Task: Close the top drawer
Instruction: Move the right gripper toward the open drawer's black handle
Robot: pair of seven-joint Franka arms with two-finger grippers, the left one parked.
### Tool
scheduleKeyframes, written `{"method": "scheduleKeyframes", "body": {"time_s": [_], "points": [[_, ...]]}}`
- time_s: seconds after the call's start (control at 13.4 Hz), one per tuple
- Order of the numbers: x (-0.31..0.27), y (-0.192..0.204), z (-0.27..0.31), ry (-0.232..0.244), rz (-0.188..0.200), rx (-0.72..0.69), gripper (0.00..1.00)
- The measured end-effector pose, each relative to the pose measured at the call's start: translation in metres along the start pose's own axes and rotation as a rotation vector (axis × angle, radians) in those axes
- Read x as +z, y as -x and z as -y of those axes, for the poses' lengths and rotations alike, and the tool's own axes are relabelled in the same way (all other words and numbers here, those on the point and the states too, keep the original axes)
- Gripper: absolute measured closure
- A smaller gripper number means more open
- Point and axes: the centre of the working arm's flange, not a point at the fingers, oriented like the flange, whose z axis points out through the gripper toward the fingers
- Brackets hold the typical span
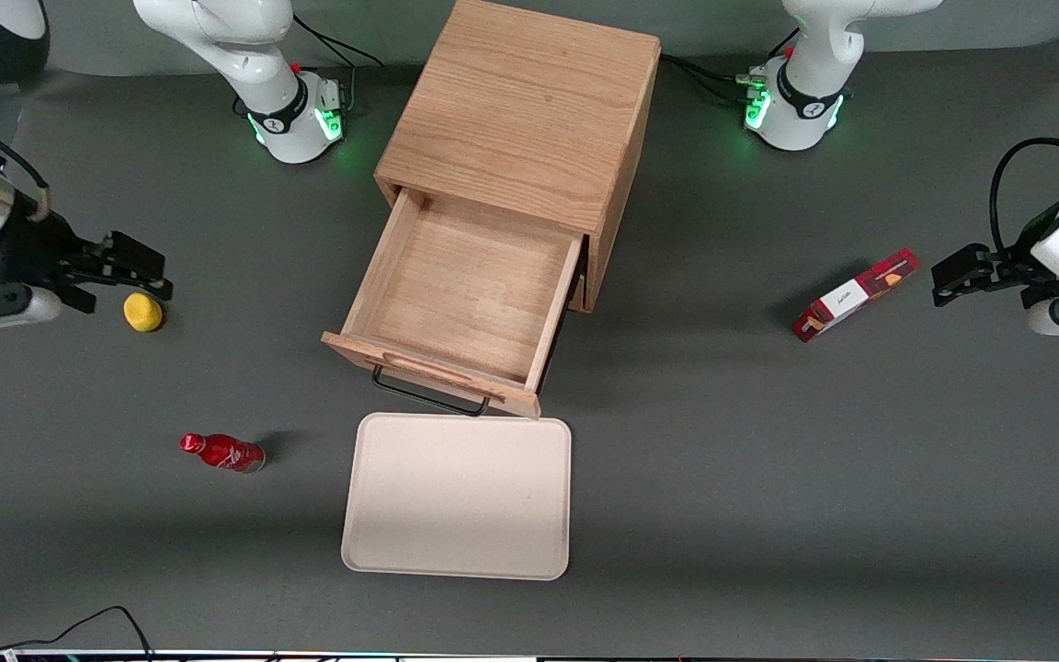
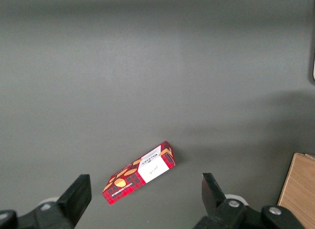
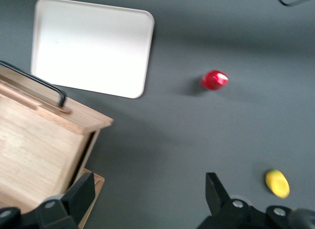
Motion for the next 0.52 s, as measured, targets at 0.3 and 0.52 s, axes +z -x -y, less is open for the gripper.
{"method": "scheduleKeyframes", "body": {"time_s": [0.3, 0.52], "points": [[0.042, -0.05, 0.041, -0.093, -0.039, -0.132, 0.0], [0.073, -0.073, 0.084, -0.149, -0.089, -0.32, 0.0]]}}
